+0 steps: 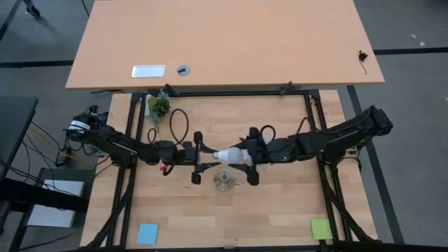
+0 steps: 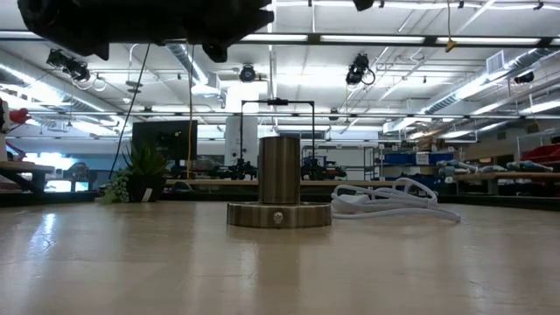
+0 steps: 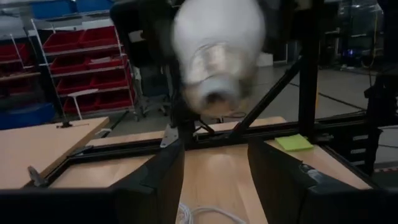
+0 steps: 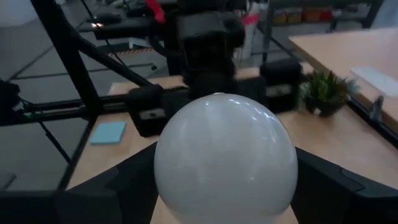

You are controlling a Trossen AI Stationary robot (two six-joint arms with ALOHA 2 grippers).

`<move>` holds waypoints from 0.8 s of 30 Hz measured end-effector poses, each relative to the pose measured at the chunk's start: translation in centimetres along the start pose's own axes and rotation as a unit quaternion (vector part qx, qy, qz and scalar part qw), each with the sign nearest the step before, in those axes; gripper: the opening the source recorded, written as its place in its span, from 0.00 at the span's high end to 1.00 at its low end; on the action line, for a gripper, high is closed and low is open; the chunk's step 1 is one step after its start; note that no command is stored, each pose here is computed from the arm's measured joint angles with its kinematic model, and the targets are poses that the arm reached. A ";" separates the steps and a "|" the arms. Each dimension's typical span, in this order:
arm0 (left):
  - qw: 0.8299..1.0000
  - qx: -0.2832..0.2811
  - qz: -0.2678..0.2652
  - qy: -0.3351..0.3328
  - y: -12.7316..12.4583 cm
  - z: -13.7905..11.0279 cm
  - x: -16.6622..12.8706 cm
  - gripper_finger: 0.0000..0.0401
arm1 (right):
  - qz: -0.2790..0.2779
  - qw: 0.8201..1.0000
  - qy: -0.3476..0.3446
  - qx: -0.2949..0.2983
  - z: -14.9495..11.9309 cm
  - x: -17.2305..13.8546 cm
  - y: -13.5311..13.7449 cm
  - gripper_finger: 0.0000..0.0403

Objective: Screw lightbulb
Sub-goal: Insert the lightbulb into the lamp socket

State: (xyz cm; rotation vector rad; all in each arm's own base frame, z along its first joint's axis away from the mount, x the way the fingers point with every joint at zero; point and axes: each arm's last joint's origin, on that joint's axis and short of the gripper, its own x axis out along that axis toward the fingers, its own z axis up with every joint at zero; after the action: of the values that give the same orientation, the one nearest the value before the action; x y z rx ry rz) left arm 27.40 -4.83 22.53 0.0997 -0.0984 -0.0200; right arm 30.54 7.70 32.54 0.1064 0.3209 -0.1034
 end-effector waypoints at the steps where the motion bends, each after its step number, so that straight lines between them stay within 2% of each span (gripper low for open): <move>1: 1.000 0.001 -0.001 0.007 0.0 -0.1 0.0 0.54 | -0.002 1.000 0.007 0.004 0.0 -0.2 -0.2 0.25; 5: 0.998 0.010 0.006 0.058 -0.1 -1.1 -0.1 0.54 | 0.006 1.000 0.015 0.010 0.5 -1.2 -0.9 0.27; 9: 0.992 -0.001 0.009 0.122 -0.1 -2.3 -0.3 0.54 | 0.002 0.998 0.066 0.008 1.5 -1.7 -1.1 0.28; 13: 0.984 -0.016 -0.018 0.174 -0.3 -3.3 -0.6 0.54 | 0.003 0.992 0.123 -0.006 2.5 -1.3 -0.7 0.27; 19: 0.975 -0.042 -0.033 0.217 -0.5 -4.3 -1.1 0.54 | 0.016 0.970 0.241 -0.009 2.8 0.7 -0.3 0.27; 24: 0.970 -0.080 -0.026 0.230 -0.7 -6.6 -2.2 0.54 | 0.024 0.945 0.326 -0.010 2.3 3.4 0.0 0.27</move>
State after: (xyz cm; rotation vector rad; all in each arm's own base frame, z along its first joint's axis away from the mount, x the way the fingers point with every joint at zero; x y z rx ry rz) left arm 25.83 -4.81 15.67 -0.0572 0.3693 -0.0560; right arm 34.50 7.17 33.63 0.1270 0.9810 -0.0127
